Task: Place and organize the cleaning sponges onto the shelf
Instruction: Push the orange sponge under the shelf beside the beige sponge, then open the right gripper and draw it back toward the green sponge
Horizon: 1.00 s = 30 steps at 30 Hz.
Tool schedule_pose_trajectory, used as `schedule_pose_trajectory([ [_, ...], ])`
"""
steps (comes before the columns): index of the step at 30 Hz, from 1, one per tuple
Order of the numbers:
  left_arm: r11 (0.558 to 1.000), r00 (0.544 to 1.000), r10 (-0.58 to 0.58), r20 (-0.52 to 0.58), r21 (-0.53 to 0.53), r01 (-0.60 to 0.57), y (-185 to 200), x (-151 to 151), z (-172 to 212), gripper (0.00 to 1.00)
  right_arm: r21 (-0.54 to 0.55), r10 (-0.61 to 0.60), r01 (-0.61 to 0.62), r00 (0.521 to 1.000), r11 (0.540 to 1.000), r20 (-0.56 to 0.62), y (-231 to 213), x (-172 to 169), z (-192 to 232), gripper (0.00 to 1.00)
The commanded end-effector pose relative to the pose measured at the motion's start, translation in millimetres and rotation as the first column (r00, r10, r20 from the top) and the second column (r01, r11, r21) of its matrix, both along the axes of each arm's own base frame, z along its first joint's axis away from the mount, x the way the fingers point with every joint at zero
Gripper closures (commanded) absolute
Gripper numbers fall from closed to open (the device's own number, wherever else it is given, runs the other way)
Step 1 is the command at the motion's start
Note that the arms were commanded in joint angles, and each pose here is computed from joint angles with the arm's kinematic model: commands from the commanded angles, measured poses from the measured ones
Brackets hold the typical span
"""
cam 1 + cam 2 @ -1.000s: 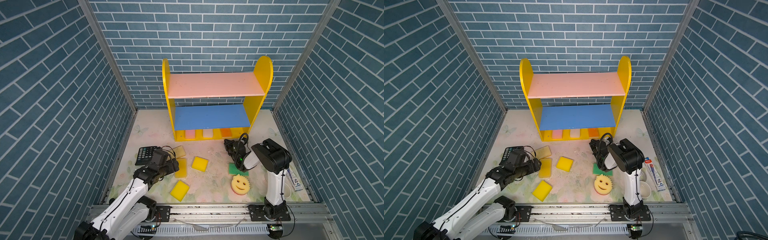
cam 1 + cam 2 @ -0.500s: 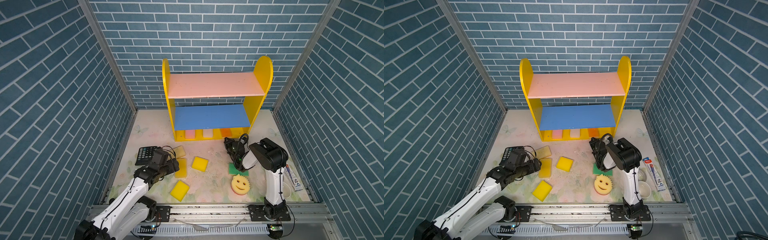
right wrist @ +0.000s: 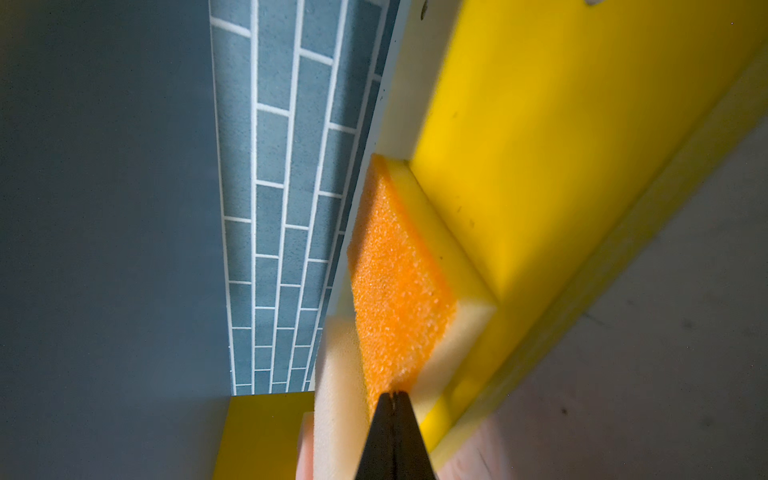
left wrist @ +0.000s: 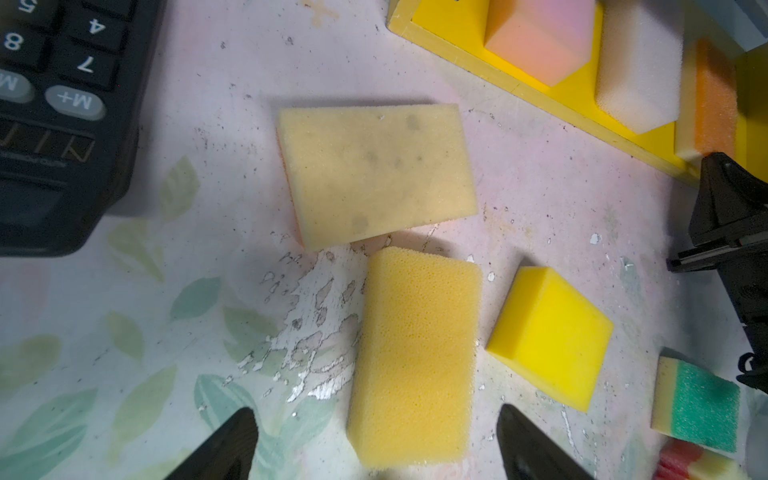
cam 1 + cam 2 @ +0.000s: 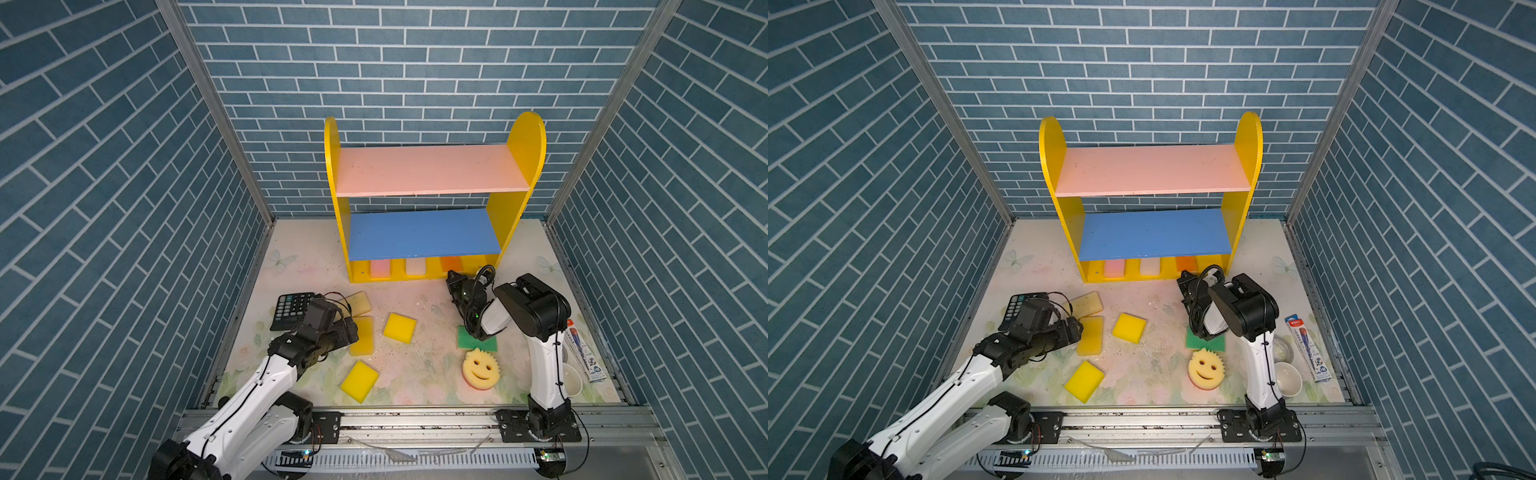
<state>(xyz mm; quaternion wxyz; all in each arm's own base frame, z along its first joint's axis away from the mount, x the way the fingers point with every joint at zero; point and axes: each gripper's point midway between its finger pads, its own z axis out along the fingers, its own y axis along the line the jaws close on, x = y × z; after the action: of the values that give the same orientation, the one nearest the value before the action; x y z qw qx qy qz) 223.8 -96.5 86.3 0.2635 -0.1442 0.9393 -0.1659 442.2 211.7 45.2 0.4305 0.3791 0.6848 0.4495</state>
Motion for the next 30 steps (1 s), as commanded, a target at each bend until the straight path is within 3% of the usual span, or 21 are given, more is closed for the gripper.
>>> schedule_pose_trajectory([
  [1, 1.0, 1.0, 0.005, -0.015, 0.007, -0.005, 2.4, -2.0, -5.3, 0.08, -0.168, -0.036, 0.004, 0.981, 0.986, -0.19, -19.1, -18.7, -73.6, 1.0],
  [12, 1.0, 1.0, -0.005, 0.019, 0.025, 0.004, 4.3, 1.6, 10.2, 0.09, -0.136, 0.024, -0.056, 0.975, 0.989, -0.223, -16.7, -39.0, -57.3, 1.0],
  [16, 0.999, 0.999, -0.011, 0.053, 0.04, 0.009, 6.4, 4.8, 21.5, 0.07, -0.191, 0.109, -0.148, 0.974, 0.97, -0.201, -10.4, -47.9, -34.5, 1.0],
  [25, 0.999, 0.997, -0.052, 0.06, 0.006, 0.051, -5.2, 10.2, 30.2, 0.08, -0.41, 0.218, -0.287, 0.954, 0.866, -0.207, -23.0, -73.0, 35.5, 1.0],
  [29, 0.996, 0.996, -0.063, 0.063, -0.055, 0.066, -15.0, 10.4, 30.3, 0.08, -0.524, 0.163, -0.372, 0.901, 0.766, -0.402, -58.3, -100.8, 54.0, 1.0],
  [30, 0.996, 0.996, -0.064, 0.062, -0.062, 0.068, -16.3, 10.4, 29.3, 0.08, -0.545, 0.149, -0.402, 0.881, 0.736, -0.45, -68.5, -109.7, 58.8, 0.9],
])
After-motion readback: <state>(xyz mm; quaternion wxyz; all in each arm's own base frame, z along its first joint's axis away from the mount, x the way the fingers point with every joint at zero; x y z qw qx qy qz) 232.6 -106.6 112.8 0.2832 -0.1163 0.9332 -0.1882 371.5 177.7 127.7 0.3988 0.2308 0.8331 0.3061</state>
